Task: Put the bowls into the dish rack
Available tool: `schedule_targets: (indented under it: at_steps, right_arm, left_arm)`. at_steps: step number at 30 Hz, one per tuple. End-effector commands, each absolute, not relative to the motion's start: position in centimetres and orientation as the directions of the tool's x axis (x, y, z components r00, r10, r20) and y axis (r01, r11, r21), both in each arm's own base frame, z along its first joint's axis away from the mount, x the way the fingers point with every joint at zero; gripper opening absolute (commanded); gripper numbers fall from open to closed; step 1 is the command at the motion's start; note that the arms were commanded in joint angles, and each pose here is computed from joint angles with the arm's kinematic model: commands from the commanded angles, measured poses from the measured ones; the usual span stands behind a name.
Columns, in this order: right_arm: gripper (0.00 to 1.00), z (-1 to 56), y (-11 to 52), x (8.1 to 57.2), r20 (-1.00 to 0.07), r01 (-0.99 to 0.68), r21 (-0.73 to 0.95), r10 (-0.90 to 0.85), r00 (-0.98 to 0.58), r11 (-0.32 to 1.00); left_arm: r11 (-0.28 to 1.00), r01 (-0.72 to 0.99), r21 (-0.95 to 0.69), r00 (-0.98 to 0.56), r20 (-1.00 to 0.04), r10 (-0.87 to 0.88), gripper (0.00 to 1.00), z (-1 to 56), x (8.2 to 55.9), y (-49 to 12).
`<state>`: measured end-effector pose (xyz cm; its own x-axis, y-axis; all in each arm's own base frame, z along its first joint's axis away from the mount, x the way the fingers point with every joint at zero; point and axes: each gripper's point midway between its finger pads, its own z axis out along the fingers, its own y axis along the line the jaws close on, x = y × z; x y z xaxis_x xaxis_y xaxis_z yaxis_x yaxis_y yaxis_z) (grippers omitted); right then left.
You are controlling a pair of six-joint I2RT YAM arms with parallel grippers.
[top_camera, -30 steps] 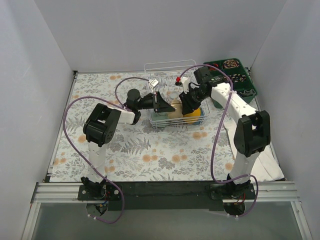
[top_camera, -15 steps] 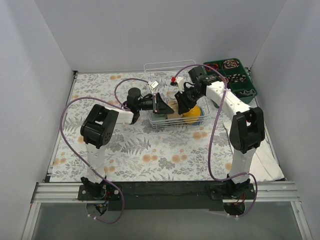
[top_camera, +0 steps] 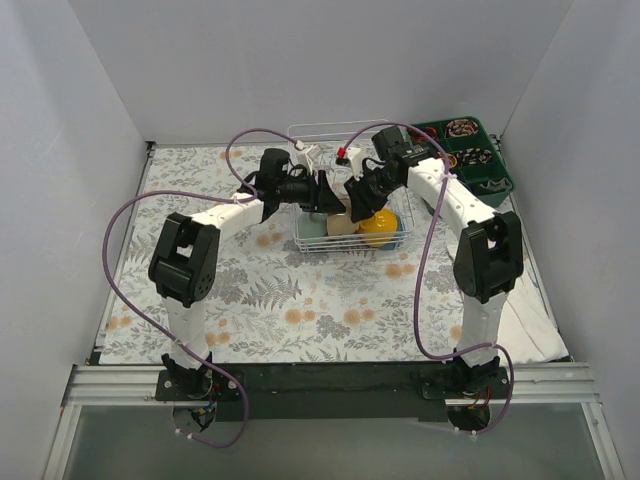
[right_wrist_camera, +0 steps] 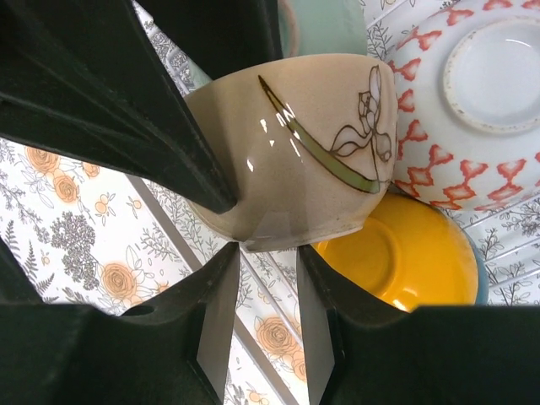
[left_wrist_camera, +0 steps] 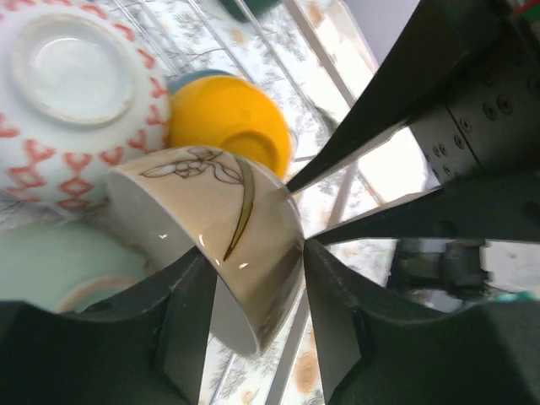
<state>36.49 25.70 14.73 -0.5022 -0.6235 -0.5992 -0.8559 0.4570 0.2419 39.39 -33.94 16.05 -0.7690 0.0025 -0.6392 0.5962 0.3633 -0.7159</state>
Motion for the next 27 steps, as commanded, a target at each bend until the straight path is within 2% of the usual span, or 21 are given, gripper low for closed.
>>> schedule_targets:
  at_steps: [1, 4, 10, 16, 18, 22, 27]
  right_arm:
    - [0.41, 15.3, 28.2, 36.9, -0.649, -0.882, 0.248, -0.608, -0.458, 0.400]
    - [0.41, 15.3, 29.1, 37.2, -0.653, -0.885, 0.251, -0.606, -0.453, 0.392]
    - [0.41, 15.2, 30.7, 37.9, -0.663, -0.893, 0.253, -0.605, -0.441, 0.373]
    - [0.41, 15.2, 32.5, 37.8, -0.675, -0.904, 0.251, -0.607, -0.419, 0.345]
    - [0.41, 15.3, 33.2, 37.8, -0.680, -0.908, 0.249, -0.607, -0.412, 0.337]
    - [0.41, 15.1, 34.9, 37.1, -0.682, -0.919, 0.249, -0.618, -0.392, 0.307]
    - [0.42, 14.9, 36.1, 36.1, -0.678, -0.926, 0.254, -0.631, -0.377, 0.280]
  left_arm:
    - [0.547, 0.699, -0.461, -0.567, -0.823, 0.030, 0.46, 21.7, 41.8, -31.1]
    - [0.617, 0.682, -0.392, -0.539, -0.840, 0.061, 0.51, 21.1, 42.2, -29.7]
    - [0.686, 0.664, -0.298, -0.492, -0.865, 0.101, 0.52, 20.6, 42.4, -27.9]
    - [0.839, 0.523, -0.151, -0.409, -0.908, 0.092, 0.54, 22.3, 44.8, -24.1]
    - [0.891, 0.445, -0.095, -0.388, -0.917, 0.096, 0.58, 22.4, 45.8, -22.1]
    - [0.940, 0.339, -0.034, -0.391, -0.914, 0.108, 0.62, 21.3, 46.2, -18.8]
    - [0.954, 0.300, -0.021, -0.385, -0.918, 0.100, 0.63, 21.2, 45.6, -17.3]
